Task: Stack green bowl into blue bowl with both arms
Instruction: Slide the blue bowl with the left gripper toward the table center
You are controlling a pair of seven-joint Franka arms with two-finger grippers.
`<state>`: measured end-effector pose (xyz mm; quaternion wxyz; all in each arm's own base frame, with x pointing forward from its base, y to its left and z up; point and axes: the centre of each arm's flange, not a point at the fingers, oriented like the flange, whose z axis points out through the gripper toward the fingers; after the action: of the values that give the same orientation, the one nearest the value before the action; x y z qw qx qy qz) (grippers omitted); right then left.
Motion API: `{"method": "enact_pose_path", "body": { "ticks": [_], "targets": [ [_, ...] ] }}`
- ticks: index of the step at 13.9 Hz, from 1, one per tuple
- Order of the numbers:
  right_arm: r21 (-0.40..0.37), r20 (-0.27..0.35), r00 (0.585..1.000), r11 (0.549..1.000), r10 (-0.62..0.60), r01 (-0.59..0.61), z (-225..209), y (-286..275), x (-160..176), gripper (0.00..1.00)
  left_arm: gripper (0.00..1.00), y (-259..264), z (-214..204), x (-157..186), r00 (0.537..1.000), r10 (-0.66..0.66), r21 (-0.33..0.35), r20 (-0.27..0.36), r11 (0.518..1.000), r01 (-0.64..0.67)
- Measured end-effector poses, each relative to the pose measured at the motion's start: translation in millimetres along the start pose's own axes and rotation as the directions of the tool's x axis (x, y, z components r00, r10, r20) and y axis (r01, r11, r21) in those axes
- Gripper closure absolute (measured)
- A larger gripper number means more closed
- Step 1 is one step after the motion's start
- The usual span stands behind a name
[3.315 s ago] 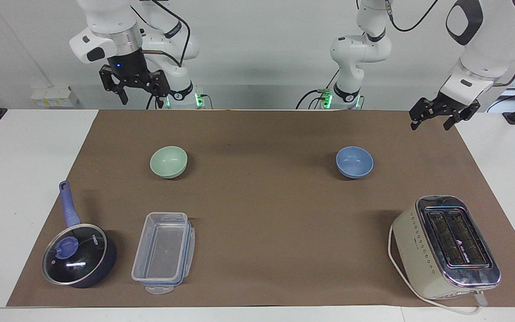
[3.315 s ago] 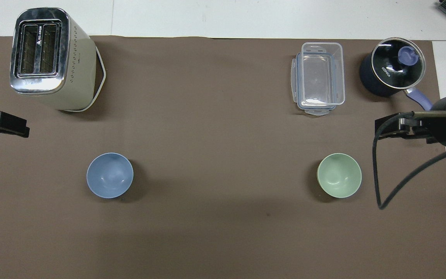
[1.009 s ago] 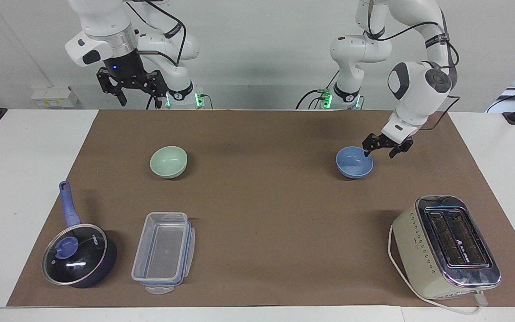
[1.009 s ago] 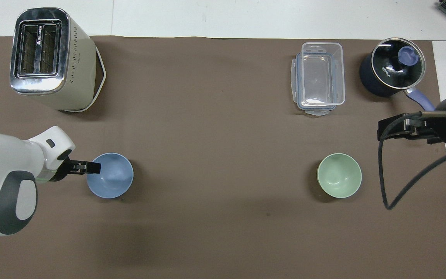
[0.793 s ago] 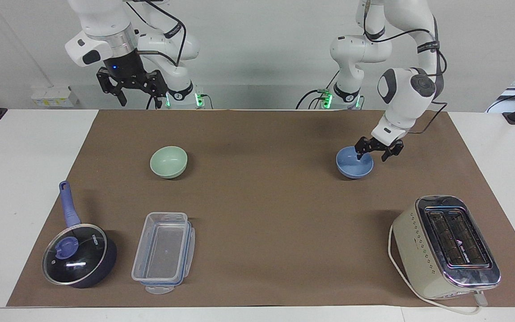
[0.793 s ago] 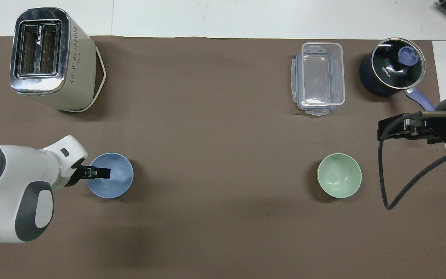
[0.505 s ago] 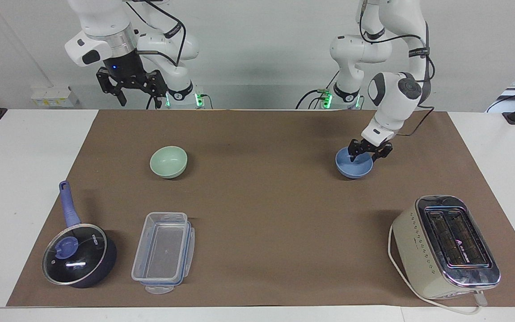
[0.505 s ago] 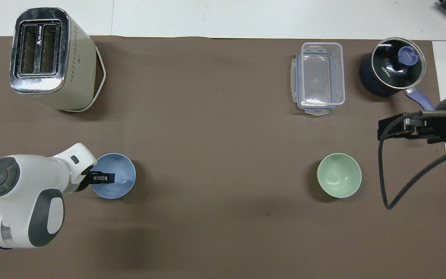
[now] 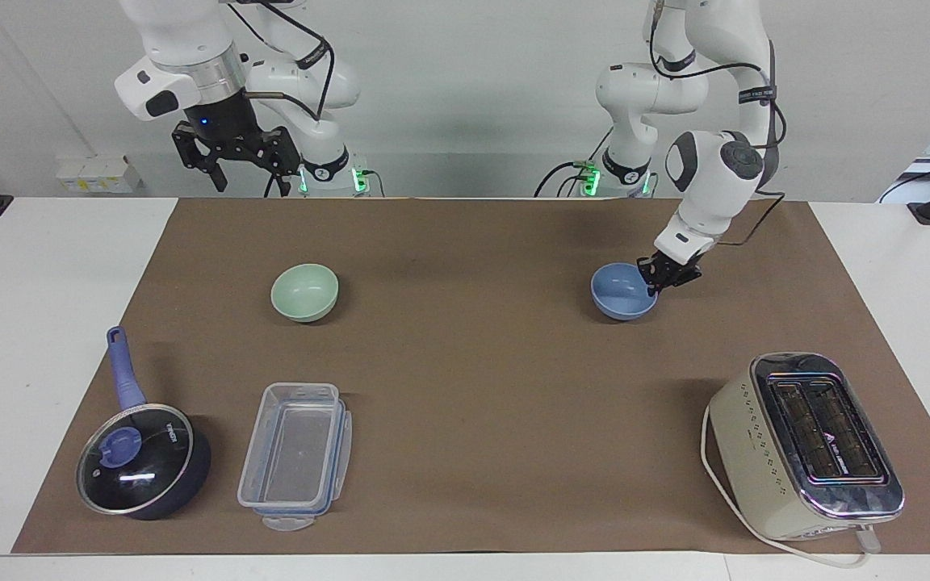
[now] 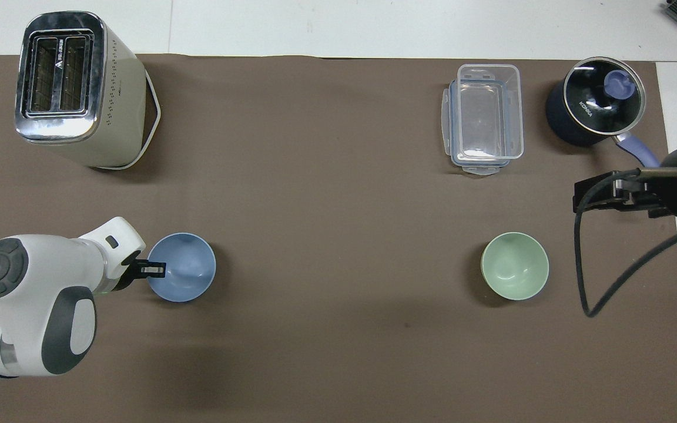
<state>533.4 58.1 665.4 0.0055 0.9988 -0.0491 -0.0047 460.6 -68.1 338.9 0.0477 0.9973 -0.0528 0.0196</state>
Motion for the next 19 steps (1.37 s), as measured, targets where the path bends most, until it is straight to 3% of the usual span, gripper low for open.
{"method": "enact_pose_path", "body": {
  "ticks": [9, 12, 19],
  "targets": [
    [0.000, 0.000, 1.000, 1.000, 0.005, -0.005, 0.0, 2.6, 0.5, 0.00, 0.96, 25.9, -47.3, 22.8, 1.000, -0.001, -0.059, 0.010, 0.998, 0.001],
    [0.000, 0.000, 1.000, 1.000, 0.005, -0.005, 0.0, 2.7, 0.6, 0.00, 0.96, 82.7, -43.4, 15.4, 1.000, -0.008, -0.066, 0.023, 0.998, 0.009],
    [0.000, 0.000, 1.000, 1.000, 0.006, -0.006, 0.0, 3.3, 0.7, 0.00, 0.96, 212.8, -19.3, -14.0, 0.998, -0.056, -0.092, -0.018, 0.994, 0.054]
  ]
}}
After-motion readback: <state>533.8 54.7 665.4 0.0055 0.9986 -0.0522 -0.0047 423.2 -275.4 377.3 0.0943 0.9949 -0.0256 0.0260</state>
